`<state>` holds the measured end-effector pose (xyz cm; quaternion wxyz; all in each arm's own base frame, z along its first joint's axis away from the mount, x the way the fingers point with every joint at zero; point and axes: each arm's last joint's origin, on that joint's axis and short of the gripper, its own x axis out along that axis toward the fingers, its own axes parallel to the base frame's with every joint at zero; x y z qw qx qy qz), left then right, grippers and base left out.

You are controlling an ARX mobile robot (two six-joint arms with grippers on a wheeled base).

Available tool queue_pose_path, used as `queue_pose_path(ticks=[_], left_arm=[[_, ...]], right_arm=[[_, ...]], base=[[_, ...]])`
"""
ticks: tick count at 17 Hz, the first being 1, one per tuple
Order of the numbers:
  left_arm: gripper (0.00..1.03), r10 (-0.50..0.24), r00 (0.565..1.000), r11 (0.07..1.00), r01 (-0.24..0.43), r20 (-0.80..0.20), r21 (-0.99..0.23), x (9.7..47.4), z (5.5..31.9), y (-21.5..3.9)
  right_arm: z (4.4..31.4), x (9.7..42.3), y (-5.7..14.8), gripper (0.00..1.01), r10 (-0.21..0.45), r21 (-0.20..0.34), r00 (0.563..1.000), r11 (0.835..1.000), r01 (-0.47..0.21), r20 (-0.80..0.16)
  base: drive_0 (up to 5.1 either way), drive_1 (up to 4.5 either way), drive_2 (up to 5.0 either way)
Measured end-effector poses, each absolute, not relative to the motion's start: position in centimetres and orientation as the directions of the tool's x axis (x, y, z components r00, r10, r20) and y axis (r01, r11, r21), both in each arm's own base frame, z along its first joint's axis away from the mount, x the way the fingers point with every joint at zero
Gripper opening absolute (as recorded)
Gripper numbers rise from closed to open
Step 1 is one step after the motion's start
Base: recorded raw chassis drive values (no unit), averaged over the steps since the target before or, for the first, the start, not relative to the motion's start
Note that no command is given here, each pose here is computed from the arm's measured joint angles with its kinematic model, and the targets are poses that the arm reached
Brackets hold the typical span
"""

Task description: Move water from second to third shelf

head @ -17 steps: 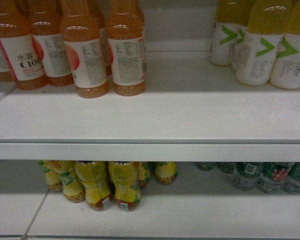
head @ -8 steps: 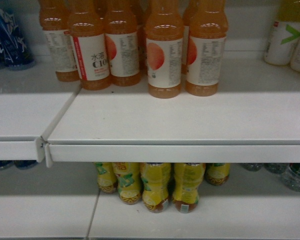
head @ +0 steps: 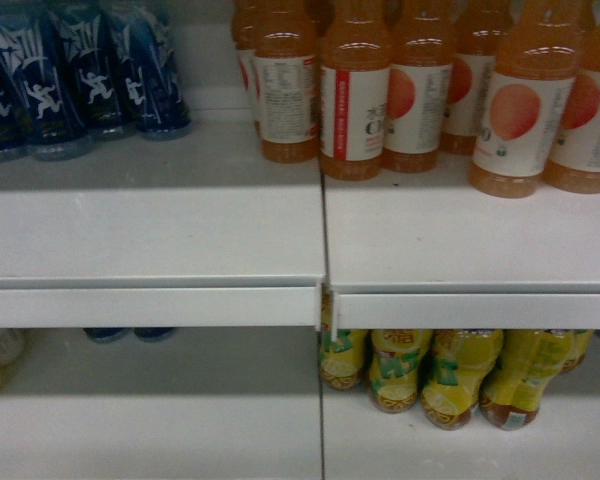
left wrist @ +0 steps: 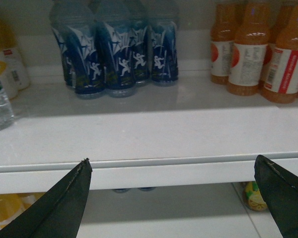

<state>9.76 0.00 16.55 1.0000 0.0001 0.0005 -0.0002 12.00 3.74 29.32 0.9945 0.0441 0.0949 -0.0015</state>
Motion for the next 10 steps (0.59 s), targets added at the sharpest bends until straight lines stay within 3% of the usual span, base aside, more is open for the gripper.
queue_pose_path(ticks=[10], left_arm=[[0.98, 0.000, 1.000, 1.000, 0.000, -0.001, 0.000, 9.76, 16.55, 0.00]], right_arm=[[29.33, 11.98, 3.74, 0.42, 0.006, 0.088, 0.982, 0.996, 0.011, -0.188]], base=[[0.0, 0.00, 0.0]])
